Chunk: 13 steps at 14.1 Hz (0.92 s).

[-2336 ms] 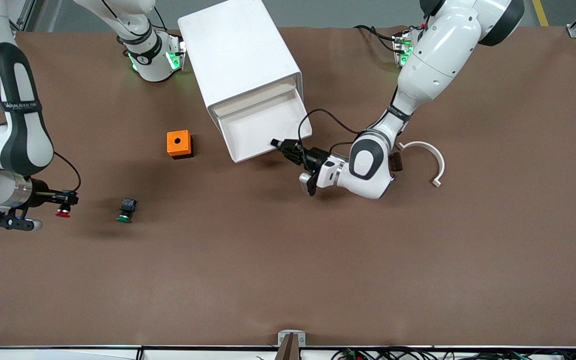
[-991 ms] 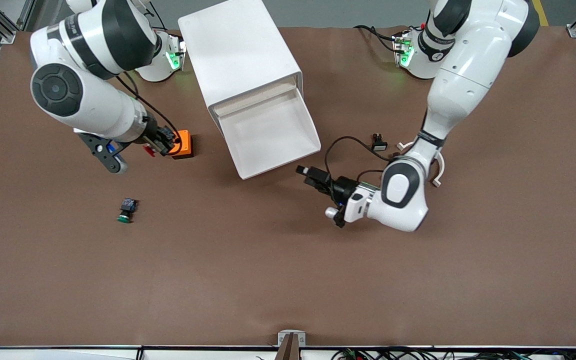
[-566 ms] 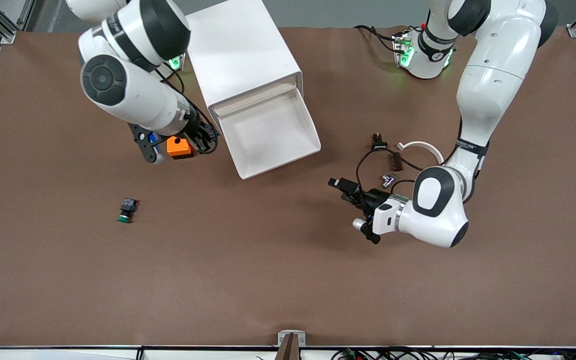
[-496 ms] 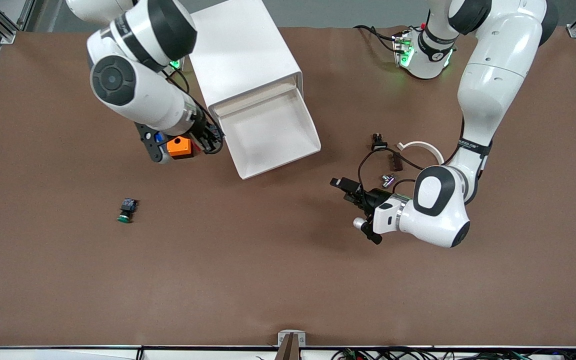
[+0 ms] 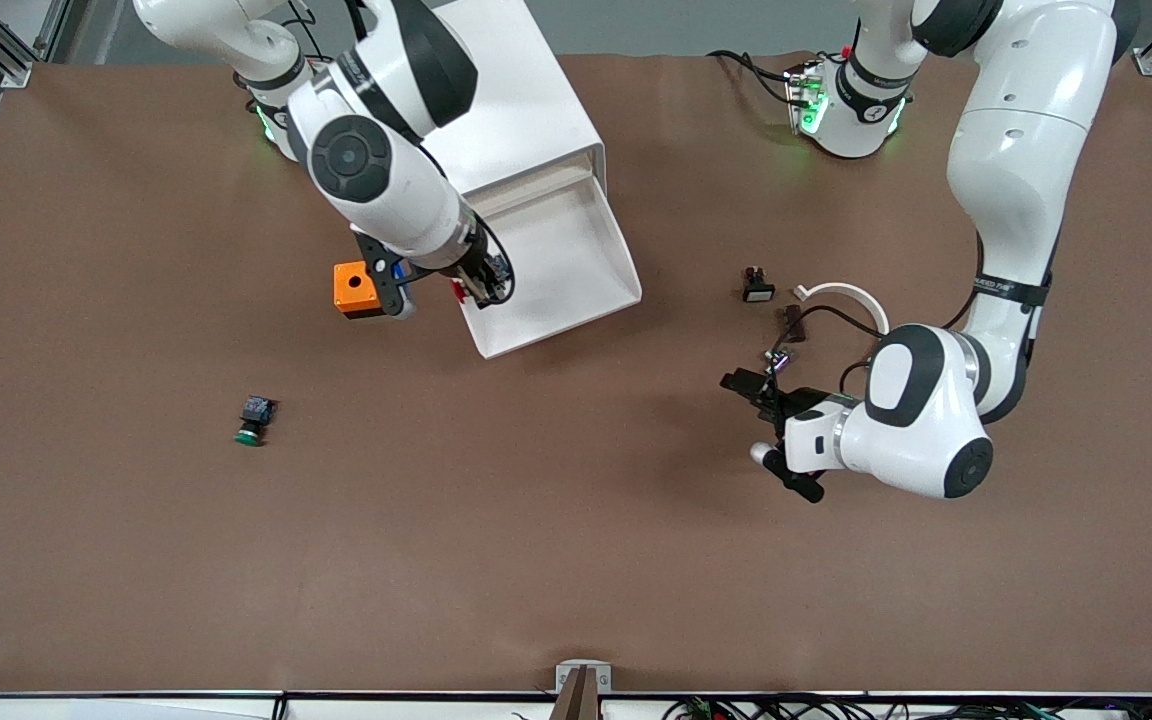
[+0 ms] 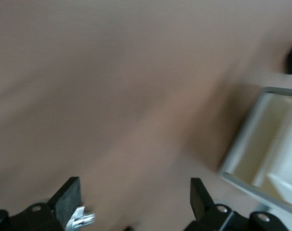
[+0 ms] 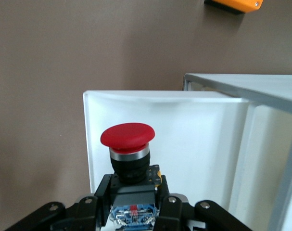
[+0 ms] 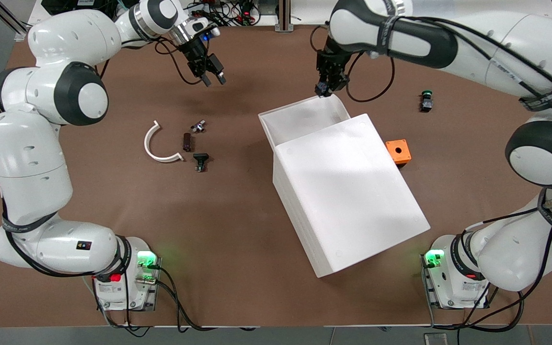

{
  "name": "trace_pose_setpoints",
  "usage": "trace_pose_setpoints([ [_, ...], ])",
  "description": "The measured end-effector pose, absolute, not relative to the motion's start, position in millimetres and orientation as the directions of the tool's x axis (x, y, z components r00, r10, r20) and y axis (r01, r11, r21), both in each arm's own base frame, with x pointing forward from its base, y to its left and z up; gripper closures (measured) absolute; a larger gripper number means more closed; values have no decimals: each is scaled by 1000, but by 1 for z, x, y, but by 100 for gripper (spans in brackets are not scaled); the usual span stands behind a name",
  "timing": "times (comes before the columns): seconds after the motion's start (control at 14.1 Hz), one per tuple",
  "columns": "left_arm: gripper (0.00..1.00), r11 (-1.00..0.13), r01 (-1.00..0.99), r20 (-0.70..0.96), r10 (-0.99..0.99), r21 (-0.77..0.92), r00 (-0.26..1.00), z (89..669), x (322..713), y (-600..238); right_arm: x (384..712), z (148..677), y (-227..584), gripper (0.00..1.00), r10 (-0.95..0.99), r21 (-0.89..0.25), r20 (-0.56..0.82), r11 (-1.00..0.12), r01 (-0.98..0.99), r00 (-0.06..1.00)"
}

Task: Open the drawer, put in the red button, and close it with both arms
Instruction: 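Carry the red button with the right gripper over the open drawer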

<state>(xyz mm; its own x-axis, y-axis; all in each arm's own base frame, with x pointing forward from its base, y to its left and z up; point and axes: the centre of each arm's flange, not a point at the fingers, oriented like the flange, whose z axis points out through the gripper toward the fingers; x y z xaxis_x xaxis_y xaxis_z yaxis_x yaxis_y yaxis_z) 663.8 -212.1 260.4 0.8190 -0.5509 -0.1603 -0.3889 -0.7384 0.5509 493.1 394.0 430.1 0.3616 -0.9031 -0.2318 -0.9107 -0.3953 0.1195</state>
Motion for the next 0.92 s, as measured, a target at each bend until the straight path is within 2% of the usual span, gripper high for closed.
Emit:
trace_pose_setpoints([
  [0.42, 0, -883, -412, -198, -456, 226, 868, 291, 670, -221, 480, 366, 436, 59, -909, 131, -209, -391, -911, 360],
  [0.92, 0, -985, -167, -220, -171, 37, 960, 296, 655, -268, 476, 344, 444, 59, -916, 125, -201, -376, -918, 348],
])
